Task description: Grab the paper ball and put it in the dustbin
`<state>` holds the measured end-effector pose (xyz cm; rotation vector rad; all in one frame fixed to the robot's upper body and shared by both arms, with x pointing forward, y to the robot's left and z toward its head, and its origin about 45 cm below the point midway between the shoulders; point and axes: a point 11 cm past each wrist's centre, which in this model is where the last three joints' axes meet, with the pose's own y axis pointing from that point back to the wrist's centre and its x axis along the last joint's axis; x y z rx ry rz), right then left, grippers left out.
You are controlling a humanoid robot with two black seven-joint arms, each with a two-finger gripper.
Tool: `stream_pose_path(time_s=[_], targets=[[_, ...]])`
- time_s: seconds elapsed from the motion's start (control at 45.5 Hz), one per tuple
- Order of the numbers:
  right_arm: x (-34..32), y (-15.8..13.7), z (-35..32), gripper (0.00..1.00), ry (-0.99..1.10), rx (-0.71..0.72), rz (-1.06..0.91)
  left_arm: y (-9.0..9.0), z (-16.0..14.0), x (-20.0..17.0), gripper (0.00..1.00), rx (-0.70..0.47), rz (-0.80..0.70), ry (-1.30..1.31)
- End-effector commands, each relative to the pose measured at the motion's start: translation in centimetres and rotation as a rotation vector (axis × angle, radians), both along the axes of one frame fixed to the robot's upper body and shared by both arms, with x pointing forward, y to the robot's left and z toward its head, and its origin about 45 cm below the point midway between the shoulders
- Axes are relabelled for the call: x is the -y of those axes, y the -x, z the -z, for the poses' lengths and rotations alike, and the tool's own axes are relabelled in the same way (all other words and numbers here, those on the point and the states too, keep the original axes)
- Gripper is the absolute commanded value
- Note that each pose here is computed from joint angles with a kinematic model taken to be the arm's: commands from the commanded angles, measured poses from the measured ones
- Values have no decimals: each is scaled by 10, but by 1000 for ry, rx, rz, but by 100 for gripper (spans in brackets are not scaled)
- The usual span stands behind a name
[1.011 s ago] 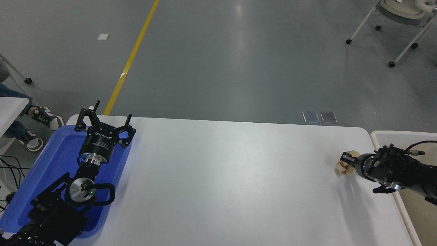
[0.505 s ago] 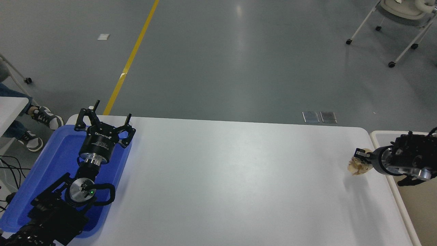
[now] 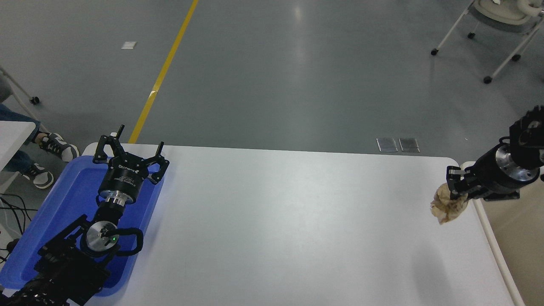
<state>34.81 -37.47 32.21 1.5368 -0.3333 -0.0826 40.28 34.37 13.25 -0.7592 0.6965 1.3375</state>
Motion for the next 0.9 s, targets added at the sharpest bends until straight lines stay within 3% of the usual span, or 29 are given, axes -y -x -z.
stream_pose_path(time_s=[0.0,0.286,0.879], targets=[[-17,5,-68,0,-3,32,-55,0,0,0,100,1,0,0],[-25,0,-124,0,25,170,-78,0,0,0,100,-1,-1,0],[-28,1,-127,0,24,173,-83,0,0,0,100,0,1,-1]])
